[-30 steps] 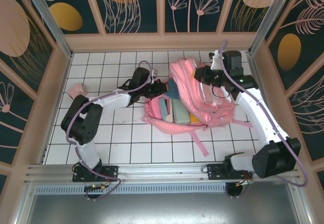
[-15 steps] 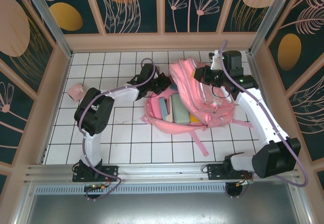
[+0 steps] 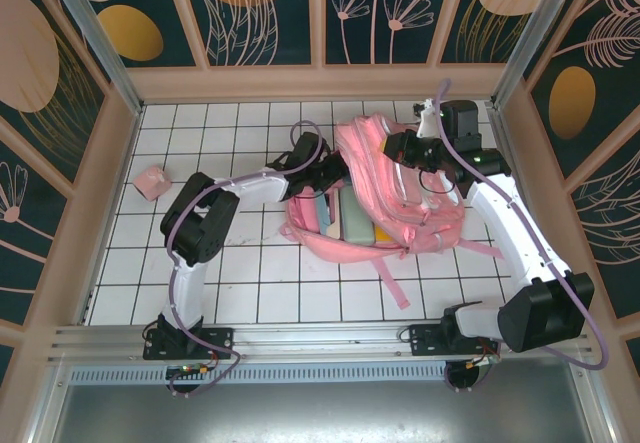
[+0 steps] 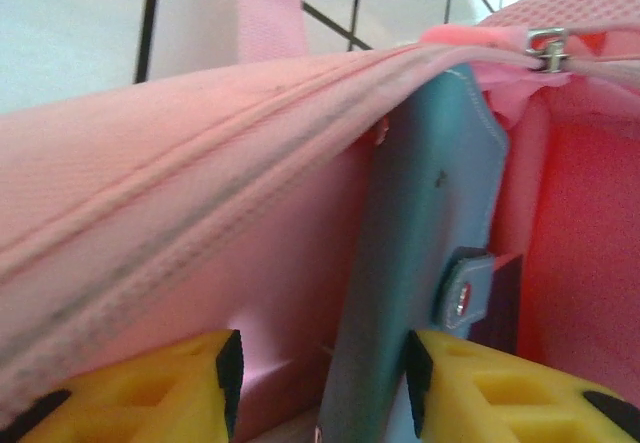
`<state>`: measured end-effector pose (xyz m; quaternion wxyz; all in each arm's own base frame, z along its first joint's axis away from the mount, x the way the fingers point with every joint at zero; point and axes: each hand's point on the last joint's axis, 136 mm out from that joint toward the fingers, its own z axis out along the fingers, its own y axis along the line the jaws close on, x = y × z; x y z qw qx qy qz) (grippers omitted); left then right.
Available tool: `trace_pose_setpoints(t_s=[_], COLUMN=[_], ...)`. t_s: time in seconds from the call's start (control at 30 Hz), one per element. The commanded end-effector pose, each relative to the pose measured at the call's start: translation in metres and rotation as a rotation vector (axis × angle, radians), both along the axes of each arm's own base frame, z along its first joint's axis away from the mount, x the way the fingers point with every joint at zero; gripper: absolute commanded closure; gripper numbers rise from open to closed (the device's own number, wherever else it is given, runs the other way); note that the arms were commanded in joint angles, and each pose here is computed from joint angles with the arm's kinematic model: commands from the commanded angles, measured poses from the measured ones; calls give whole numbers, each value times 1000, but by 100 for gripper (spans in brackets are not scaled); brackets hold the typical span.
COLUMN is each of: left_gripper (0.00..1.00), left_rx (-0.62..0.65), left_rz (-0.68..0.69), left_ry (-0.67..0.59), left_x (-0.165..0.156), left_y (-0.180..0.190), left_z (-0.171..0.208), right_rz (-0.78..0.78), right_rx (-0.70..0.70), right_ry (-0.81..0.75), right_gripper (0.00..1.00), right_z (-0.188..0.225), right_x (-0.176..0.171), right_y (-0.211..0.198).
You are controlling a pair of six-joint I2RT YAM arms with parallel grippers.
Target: Pack the student bag
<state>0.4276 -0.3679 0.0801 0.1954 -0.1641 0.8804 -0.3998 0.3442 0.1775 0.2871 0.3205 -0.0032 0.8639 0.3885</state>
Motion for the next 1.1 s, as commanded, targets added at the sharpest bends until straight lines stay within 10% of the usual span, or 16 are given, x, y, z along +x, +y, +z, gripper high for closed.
trace_pose_setpoints(t_s=[0.0, 0.23, 0.57, 1.07], left_gripper=[52, 78, 72, 1], left_rx=[76, 108, 84, 332], left_rz=[21, 20, -4, 213], left_ry=[-43, -25, -80, -217], left_x=[-4, -6, -7, -15], left_y=[18, 21, 16, 132], left_z=[11, -3, 29, 105], right_rz=[32, 37, 33, 83], right_rx=[67, 81, 80, 82], right_ry=[-109, -111, -106, -117], right_gripper=[100, 100, 100, 100], right_z=[31, 31, 28, 21], right_x=[4, 3, 0, -5], right_y=[6, 8, 8, 26])
